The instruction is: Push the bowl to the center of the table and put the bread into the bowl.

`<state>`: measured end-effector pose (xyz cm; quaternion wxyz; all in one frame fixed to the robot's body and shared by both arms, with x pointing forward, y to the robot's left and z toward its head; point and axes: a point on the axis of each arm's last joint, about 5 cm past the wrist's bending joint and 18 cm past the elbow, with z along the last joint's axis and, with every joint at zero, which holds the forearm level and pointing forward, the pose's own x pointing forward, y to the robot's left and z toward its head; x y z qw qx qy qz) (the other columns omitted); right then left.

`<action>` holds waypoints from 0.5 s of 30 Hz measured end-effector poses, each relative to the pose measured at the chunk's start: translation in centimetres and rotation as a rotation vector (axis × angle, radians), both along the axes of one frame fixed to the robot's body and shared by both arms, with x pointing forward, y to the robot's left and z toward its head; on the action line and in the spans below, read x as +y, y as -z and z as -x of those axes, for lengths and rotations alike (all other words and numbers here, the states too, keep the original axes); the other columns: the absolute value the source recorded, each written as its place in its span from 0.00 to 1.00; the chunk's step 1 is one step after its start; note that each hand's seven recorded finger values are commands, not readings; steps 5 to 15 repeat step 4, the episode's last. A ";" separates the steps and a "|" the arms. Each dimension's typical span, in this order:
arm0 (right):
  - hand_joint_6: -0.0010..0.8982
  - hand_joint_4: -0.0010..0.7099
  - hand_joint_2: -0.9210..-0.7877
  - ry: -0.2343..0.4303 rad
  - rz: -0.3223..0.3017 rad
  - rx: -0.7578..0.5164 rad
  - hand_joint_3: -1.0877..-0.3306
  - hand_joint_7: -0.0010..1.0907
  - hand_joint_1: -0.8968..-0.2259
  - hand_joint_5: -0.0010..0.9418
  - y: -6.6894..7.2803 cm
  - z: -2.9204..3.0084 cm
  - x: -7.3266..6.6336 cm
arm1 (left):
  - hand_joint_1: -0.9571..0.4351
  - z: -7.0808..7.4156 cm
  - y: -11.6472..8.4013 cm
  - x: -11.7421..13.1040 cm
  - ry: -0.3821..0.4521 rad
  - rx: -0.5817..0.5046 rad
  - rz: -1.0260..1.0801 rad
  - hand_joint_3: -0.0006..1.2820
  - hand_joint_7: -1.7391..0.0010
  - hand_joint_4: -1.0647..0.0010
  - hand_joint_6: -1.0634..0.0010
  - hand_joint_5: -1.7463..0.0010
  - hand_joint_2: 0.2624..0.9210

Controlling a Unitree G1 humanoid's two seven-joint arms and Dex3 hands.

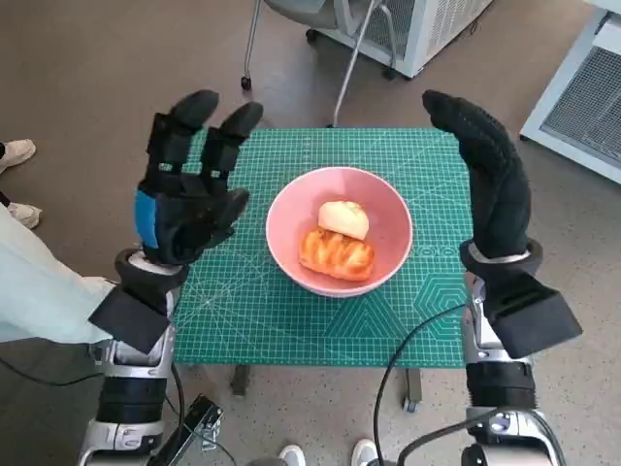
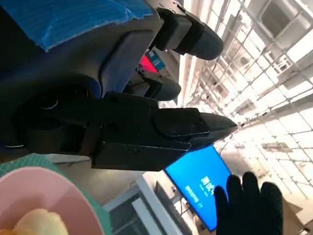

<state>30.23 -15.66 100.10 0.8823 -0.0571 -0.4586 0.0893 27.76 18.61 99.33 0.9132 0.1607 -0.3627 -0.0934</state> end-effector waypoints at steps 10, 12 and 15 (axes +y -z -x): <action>0.04 0.54 0.00 -0.003 -0.009 0.007 0.38 0.74 0.51 0.01 0.0 -0.02 0.0 | 0.55 0.0 0.1 0.0 -0.001 0.003 -0.018 0.14 0.64 0.86 0.95 0.85 1.00; 0.04 0.54 0.00 -0.003 -0.009 0.007 0.38 0.74 0.51 0.01 0.0 -0.02 0.0 | 0.55 0.0 0.1 0.0 -0.001 0.003 -0.018 0.14 0.64 0.86 0.95 0.85 1.00; 0.04 0.54 0.00 -0.003 -0.009 0.007 0.38 0.74 0.51 0.01 0.0 -0.02 0.0 | 0.55 0.0 0.1 0.0 -0.001 0.003 -0.018 0.14 0.64 0.86 0.95 0.85 1.00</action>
